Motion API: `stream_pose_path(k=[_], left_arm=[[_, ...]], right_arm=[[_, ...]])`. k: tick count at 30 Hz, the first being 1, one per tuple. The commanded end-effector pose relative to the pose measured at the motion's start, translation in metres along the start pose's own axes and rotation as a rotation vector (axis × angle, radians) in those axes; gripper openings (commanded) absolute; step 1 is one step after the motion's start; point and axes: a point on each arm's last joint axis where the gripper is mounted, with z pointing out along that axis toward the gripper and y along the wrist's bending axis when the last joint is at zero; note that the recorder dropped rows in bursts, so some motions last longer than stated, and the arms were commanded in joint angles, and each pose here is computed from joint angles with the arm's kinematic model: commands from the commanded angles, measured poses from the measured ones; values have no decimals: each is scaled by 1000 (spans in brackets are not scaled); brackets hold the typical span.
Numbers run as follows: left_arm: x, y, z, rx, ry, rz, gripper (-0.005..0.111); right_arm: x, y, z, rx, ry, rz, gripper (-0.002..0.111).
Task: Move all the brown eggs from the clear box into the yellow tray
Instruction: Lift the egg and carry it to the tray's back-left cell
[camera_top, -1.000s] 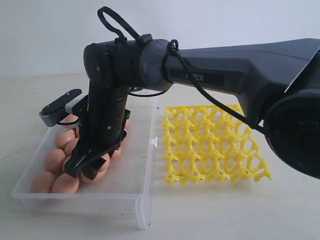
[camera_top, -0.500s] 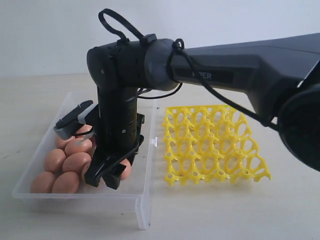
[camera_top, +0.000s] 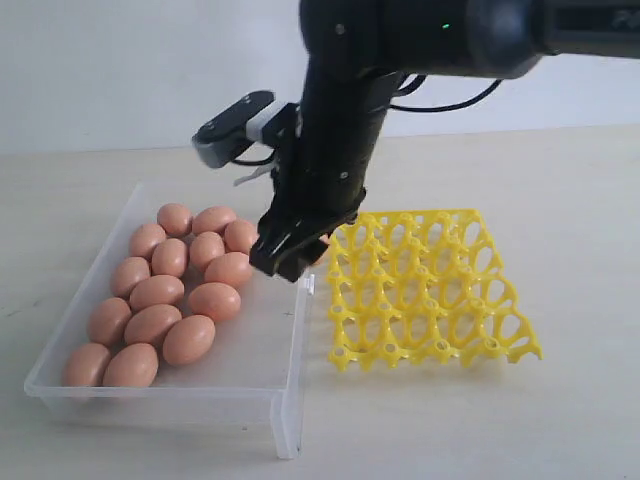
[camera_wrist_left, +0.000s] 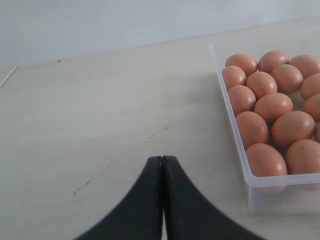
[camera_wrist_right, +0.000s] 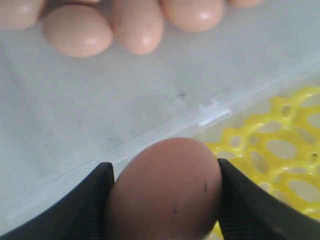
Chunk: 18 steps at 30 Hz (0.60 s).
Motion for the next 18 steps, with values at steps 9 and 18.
stream_pose_path(k=[9,18], left_arm=[[-2,0,-1,6,-16,-7,0],[-2,0,-1,6,-16,-7,0]], right_arm=[[34,-80,22,220,-321,171,0],[43,-100,50,238,-444,269,0]])
